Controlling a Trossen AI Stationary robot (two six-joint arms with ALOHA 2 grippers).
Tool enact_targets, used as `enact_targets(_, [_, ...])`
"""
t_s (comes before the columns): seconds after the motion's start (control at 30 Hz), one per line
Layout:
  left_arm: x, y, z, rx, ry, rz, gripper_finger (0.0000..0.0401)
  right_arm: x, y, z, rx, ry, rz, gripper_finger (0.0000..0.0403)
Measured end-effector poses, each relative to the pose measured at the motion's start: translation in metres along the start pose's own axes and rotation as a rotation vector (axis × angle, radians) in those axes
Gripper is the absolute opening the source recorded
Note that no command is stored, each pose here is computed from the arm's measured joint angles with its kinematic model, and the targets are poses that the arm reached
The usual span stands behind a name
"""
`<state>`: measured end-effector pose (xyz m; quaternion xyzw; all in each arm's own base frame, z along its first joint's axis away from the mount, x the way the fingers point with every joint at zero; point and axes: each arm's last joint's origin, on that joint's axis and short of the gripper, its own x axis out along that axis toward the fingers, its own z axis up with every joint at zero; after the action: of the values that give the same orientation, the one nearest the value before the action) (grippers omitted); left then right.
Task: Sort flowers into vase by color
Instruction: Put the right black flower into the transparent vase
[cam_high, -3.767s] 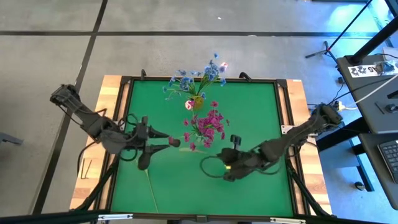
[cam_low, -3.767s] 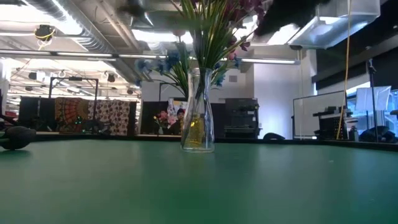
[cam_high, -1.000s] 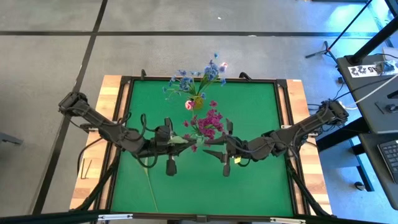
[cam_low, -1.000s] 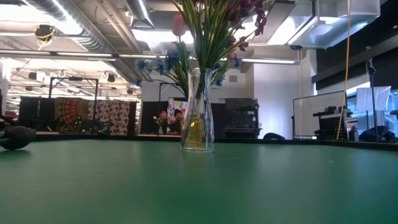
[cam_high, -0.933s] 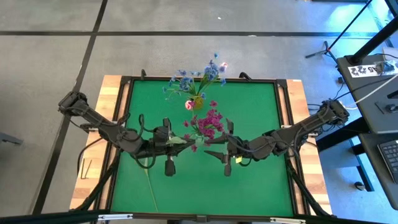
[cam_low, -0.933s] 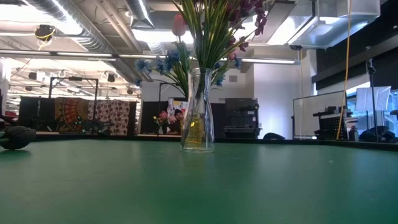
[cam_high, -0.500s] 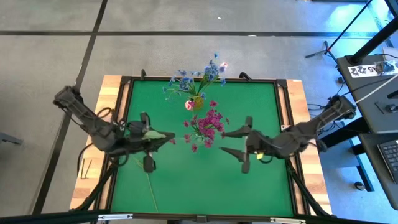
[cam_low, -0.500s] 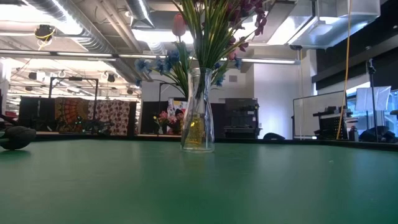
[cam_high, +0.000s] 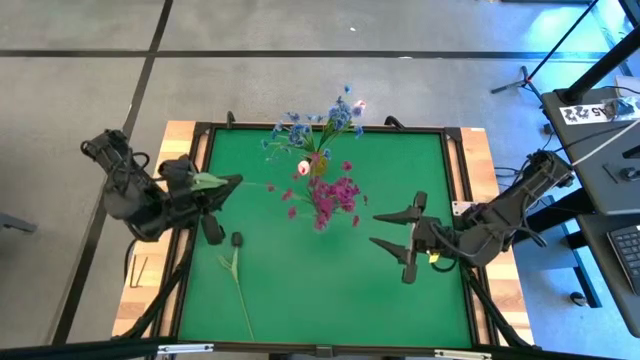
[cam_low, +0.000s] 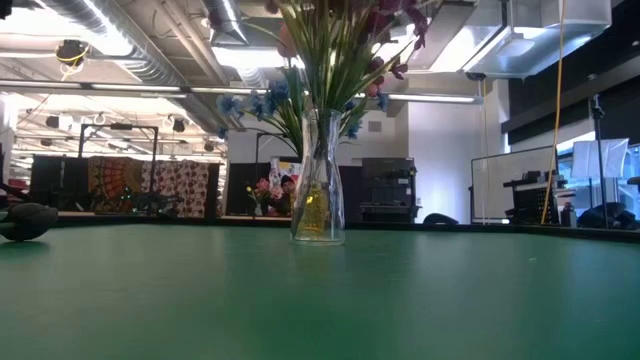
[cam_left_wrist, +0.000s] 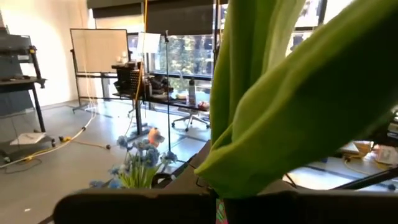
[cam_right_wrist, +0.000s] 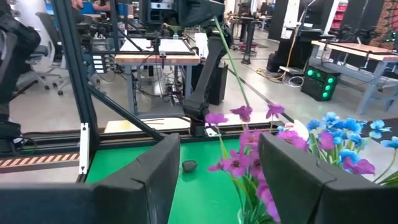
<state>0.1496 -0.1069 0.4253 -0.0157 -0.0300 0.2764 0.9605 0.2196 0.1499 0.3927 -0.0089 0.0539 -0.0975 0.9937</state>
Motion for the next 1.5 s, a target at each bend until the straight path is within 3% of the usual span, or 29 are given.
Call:
enact_targets(0.57, [0.006,0.005,0.006,0.028,-0.02,0.045,0.0,0.0,-0.003,-0.009,-0.014,0.062,-0.046,0.0218])
enact_targets(0.77, [-0.001,-0.005,0.007,-0.046,-0.065,-0.216,0.0,0.0,-0.003,-0.012,-0.005,0.082,-0.051,0.0218])
enact_targets(1.0, [-0.005,-0.027,-0.007,-0.036,-0.023,-0.313,0.0,0.0,-0.004,-0.014,0.006,0.096,-0.054,0.0218])
enact_targets(1.2, [-0.002,-0.063,-0.028,-0.013,0.01,-0.521,0.0,0.003,-0.001,-0.013,0.037,0.079,-0.048,0.0218])
enact_targets(1.5, [0.026,-0.085,-0.055,-0.013,0.067,-0.495,0.0,0.061,0.015,-0.022,0.104,0.034,0.241,0.0218])
